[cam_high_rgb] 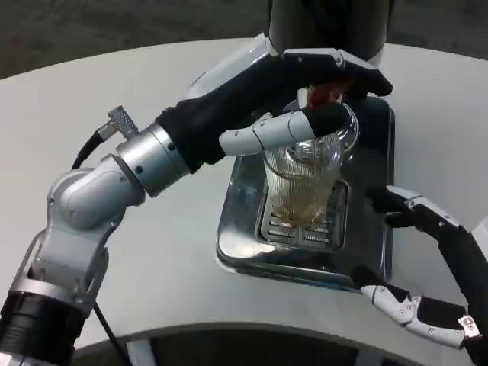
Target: Grasp the cup under the faucet to collect the drink, then remove the cup.
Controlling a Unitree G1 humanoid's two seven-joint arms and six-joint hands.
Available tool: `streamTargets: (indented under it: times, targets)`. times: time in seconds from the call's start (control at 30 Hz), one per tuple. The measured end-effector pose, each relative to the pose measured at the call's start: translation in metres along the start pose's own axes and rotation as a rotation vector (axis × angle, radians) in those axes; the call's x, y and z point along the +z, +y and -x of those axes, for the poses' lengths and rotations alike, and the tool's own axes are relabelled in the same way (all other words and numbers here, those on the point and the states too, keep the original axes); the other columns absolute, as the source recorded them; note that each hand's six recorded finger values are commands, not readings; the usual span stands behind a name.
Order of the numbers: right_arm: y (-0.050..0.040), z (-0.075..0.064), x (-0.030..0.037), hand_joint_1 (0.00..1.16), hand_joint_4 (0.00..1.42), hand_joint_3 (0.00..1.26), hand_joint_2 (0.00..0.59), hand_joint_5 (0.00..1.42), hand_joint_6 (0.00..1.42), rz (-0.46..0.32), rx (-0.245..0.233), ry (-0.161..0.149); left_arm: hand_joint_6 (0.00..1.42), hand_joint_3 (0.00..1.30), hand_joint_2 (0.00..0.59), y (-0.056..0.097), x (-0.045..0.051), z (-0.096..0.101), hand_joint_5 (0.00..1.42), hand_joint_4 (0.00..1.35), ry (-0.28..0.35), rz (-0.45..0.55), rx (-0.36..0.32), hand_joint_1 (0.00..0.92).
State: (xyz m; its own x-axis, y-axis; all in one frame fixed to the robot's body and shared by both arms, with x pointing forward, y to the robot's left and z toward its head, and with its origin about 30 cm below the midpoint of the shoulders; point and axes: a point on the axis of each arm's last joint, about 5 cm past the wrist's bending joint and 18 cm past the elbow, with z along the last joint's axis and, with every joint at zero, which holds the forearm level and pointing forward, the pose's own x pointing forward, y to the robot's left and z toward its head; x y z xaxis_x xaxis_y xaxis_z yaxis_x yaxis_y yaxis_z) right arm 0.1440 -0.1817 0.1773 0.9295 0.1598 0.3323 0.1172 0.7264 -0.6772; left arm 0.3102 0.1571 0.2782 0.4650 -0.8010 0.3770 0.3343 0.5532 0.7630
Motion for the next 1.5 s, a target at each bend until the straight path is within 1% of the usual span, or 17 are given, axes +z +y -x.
streamTargets:
  times: [0.13,0.37,0.47,0.5,0.6,0.67,0.77,0.87,0.93,1.07,1.13,1.33,1.5]
  targets:
    - [0.0004,-0.003,-0.0002,0.81,0.23,0.20,0.273,0.29,0.22,-0.011,-0.015,-0.005,0.21,0.44,0.064,0.000,0.0001,0.000,0.36,0.30,0.000,-0.001,0.000,0.000]
    - [0.0050,-0.009,-0.0047,0.82,0.16,0.17,0.245,0.23,0.24,-0.048,-0.042,0.019,0.21,0.45,0.064,0.001,0.0017,0.001,0.36,0.31,0.000,-0.015,-0.005,0.000]
    - [0.0094,-0.011,-0.0075,0.82,0.16,0.16,0.243,0.22,0.24,-0.098,-0.064,0.036,0.21,0.45,0.064,0.001,0.0023,0.001,0.37,0.31,0.000,-0.018,-0.003,0.000]
    - [0.0123,-0.012,-0.0092,0.83,0.16,0.16,0.238,0.22,0.25,-0.131,-0.079,0.049,0.21,0.45,0.064,0.001,0.0025,0.001,0.37,0.31,0.000,-0.019,-0.003,0.000]
    - [0.0166,-0.013,-0.0132,0.84,0.15,0.15,0.221,0.21,0.25,-0.181,-0.101,0.074,0.21,0.46,0.064,0.001,0.0031,0.002,0.37,0.31,0.002,-0.023,-0.003,0.000]
    - [0.0204,-0.014,-0.0161,0.84,0.15,0.14,0.209,0.21,0.26,-0.223,-0.126,0.091,0.21,0.46,0.064,0.001,0.0036,0.002,0.37,0.31,0.004,-0.029,-0.002,0.000]
    - [0.0237,-0.015,-0.0196,0.85,0.15,0.14,0.208,0.21,0.26,-0.271,-0.158,0.100,0.21,0.46,0.064,0.000,0.0042,0.001,0.37,0.31,0.006,-0.038,-0.004,0.000]
    - [0.0279,-0.017,-0.0213,0.86,0.15,0.14,0.195,0.21,0.27,-0.312,-0.193,0.099,0.21,0.46,0.064,0.000,0.0047,0.001,0.37,0.32,0.006,-0.043,-0.005,0.000]
    - [0.0315,-0.018,-0.0219,0.86,0.15,0.14,0.193,0.21,0.27,-0.334,-0.211,0.090,0.21,0.46,0.064,0.001,0.0051,0.001,0.37,0.32,0.007,-0.046,-0.006,0.000]
    - [0.0382,-0.024,-0.0222,0.87,0.15,0.14,0.191,0.21,0.27,-0.386,-0.228,0.080,0.21,0.46,0.065,0.001,0.0058,0.001,0.37,0.32,0.009,-0.048,-0.006,0.000]
    - [0.0412,-0.027,-0.0219,0.87,0.15,0.14,0.189,0.21,0.27,-0.409,-0.239,0.080,0.21,0.47,0.065,0.000,0.0060,0.001,0.37,0.32,0.009,-0.049,-0.006,0.000]
    - [0.0492,-0.035,-0.0211,0.88,0.14,0.14,0.184,0.21,0.27,-0.444,-0.260,0.067,0.21,0.47,0.065,0.000,0.0061,0.001,0.37,0.33,0.011,-0.049,-0.003,0.000]
    - [0.0557,-0.042,-0.0200,0.88,0.15,0.13,0.183,0.22,0.26,-0.465,-0.258,0.057,0.22,0.48,0.065,0.000,0.0063,0.001,0.38,0.33,0.010,-0.050,-0.001,0.000]
